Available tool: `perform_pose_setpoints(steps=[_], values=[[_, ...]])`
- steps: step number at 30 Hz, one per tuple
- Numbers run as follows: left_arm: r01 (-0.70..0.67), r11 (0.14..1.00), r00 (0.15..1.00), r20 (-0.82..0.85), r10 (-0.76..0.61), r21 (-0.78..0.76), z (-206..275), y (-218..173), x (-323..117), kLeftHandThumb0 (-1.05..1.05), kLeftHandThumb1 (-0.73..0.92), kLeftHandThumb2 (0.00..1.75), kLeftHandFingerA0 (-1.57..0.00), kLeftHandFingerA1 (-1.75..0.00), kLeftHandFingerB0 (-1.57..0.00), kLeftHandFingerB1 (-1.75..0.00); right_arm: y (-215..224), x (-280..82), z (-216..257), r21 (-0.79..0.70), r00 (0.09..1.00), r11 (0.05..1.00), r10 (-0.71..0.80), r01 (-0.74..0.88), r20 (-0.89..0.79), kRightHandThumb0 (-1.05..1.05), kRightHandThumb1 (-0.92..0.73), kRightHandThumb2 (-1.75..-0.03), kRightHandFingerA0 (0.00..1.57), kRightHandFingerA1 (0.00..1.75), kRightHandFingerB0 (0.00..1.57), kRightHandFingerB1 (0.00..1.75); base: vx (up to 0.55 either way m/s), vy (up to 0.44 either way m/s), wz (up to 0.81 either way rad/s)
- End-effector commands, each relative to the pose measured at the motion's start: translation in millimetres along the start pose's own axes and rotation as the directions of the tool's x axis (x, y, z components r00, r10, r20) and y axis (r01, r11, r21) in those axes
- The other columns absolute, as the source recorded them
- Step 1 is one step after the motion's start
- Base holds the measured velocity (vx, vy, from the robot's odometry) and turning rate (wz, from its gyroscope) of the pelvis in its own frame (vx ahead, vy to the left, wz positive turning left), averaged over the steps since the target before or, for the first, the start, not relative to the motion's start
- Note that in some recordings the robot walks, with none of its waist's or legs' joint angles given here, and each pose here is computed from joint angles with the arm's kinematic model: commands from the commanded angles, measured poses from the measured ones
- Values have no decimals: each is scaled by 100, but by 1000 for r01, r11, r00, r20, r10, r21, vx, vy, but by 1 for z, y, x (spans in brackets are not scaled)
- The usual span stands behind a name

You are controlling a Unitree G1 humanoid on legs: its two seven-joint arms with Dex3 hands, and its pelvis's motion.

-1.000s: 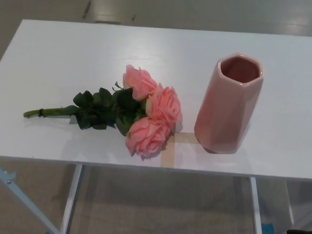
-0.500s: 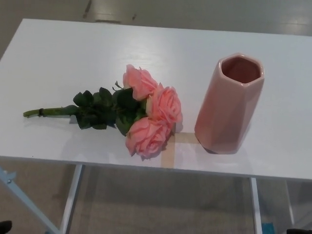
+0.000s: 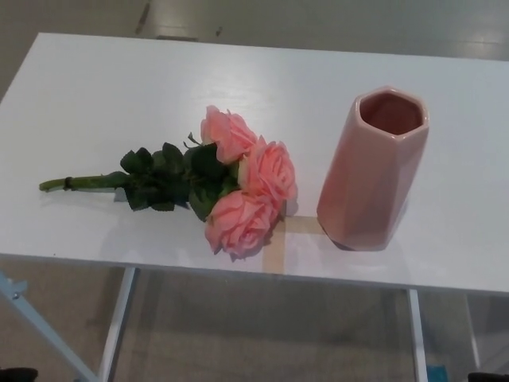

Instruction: Use the left hand to pick up the rose and then lift and insert it into the pink vase.

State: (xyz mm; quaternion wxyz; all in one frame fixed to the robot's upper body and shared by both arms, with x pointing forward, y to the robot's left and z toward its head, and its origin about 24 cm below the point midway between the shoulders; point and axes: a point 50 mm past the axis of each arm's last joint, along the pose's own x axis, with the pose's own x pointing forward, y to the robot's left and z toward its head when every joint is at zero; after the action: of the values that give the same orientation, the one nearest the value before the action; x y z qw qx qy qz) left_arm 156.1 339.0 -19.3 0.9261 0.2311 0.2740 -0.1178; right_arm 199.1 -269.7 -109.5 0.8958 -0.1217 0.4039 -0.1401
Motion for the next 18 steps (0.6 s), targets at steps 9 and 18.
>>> perform_pose_setpoints(steps=[9,18], values=[[451,805,660,463,-591,385,133,-39,-96,-53,43,54,-44,-39,-39,-33,-6,-1,-7,-25,999,999,-30,30,-20,-29,-66,-58,65,49,51,42,0,0,0],[161,922,490,782,-385,352,188,-31,-125,-49,43,54,-49,-41,-39,-34,-6,-1,-5,-21,999,999,-29,28,-17,-30,-65,-59,67,50,53,43,0,0,0]])
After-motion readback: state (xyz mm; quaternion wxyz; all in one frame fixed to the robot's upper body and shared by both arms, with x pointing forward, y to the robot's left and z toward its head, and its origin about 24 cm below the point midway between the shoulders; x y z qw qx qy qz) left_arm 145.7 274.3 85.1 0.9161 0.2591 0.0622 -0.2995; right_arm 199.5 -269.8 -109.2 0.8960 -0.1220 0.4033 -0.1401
